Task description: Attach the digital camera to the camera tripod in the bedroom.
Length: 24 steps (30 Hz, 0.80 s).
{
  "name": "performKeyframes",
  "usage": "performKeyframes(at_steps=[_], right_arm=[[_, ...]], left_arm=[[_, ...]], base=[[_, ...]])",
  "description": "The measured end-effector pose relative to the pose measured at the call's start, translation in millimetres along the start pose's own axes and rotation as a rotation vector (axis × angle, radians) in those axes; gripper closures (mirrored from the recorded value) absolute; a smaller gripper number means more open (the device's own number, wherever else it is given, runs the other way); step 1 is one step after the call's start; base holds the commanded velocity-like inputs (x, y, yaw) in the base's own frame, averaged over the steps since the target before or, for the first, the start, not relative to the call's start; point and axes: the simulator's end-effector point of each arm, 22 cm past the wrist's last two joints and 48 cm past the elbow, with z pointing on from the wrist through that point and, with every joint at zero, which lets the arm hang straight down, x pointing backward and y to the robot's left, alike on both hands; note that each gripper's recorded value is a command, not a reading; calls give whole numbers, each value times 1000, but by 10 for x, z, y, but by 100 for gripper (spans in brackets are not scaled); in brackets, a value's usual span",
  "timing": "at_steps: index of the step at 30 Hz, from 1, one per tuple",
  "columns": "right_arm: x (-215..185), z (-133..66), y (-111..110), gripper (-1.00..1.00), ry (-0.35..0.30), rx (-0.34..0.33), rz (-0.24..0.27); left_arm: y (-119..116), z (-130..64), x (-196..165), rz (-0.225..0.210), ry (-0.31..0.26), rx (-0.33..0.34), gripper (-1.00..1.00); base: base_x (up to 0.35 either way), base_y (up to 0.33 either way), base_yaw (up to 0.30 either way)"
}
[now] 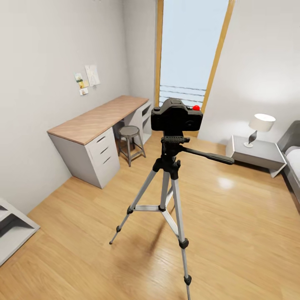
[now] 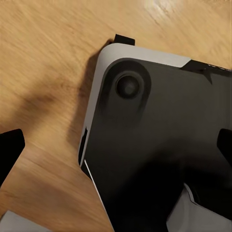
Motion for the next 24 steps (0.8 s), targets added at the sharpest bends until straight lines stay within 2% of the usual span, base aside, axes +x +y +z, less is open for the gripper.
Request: performKeyframes(at_steps=[24], right_arm=[[-127,25,6,-100,-36,1,8]], left_arm=[[-39,-33,-148,0,-37,10,-100]], base=[[0,0,0]])
